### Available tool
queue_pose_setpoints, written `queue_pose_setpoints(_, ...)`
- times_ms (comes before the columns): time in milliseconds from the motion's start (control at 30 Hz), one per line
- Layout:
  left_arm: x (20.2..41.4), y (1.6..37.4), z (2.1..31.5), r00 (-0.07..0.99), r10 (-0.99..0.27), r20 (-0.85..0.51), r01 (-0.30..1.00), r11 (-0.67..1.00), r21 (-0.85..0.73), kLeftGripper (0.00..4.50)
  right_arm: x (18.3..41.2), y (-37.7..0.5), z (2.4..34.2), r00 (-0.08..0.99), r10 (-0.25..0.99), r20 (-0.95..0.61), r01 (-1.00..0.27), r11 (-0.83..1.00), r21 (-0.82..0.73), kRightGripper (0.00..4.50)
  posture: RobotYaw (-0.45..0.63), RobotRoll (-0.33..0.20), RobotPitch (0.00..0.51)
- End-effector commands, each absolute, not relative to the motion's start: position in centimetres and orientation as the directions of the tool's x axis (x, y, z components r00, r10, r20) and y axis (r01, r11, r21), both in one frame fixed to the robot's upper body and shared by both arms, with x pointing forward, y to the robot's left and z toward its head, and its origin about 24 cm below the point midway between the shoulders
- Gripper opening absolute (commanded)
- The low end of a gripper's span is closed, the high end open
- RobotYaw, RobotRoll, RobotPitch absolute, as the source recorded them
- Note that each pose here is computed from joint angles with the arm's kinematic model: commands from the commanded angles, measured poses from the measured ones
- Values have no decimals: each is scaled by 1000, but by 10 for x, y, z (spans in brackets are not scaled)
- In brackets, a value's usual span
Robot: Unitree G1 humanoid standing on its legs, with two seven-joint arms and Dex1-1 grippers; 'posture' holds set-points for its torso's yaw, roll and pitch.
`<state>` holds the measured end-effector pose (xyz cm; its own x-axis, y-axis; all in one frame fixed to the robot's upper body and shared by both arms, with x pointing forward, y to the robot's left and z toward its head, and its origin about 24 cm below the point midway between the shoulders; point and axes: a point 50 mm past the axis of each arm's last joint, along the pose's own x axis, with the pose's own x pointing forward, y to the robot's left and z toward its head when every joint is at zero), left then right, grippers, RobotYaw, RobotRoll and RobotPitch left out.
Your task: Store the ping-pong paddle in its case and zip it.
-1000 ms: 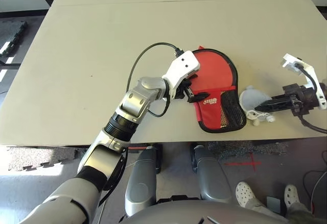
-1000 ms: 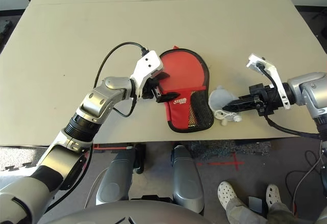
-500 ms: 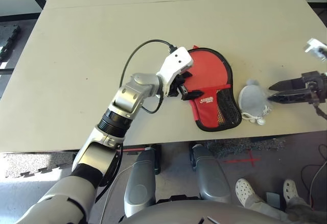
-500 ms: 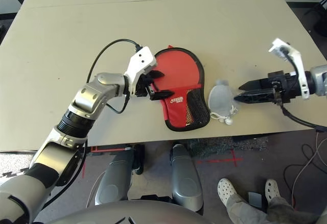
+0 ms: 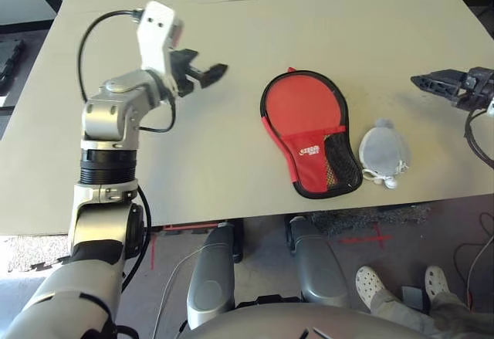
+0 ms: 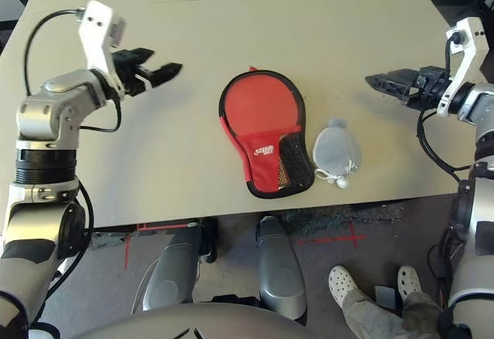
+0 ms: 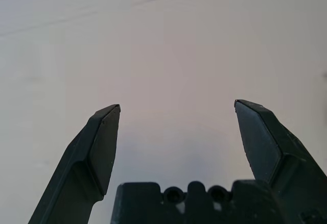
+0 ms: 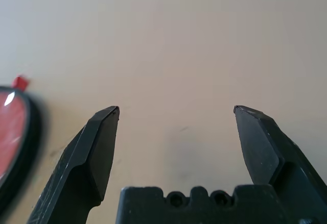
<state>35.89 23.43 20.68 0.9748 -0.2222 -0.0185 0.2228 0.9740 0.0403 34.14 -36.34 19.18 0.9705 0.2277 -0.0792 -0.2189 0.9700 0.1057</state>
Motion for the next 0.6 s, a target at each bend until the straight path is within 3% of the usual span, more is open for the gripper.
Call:
queue_pose_setpoints(33,356,265,192,999,-25,25,24,999,31,4500,343,-373,187,999,29,-19,-26,993,115,4476,3,0,241)
queue_pose_setpoints(167,353,287,183,982,151,116,-152,988,7,4500,342,-379,183,994,-110,28,106,988,111,4476,6,0,247)
queue_pose_setpoints(333,346,308,175,928,312,203,-314,949,-25,4500,343,-379,182,983,-172,57,166,981,96,4476,9,0,260)
queue_pose_setpoints(600,342,314,162,913,350,210,-354,935,-17,4500,348,-373,181,985,-167,54,163,984,72,4476,26,0,276)
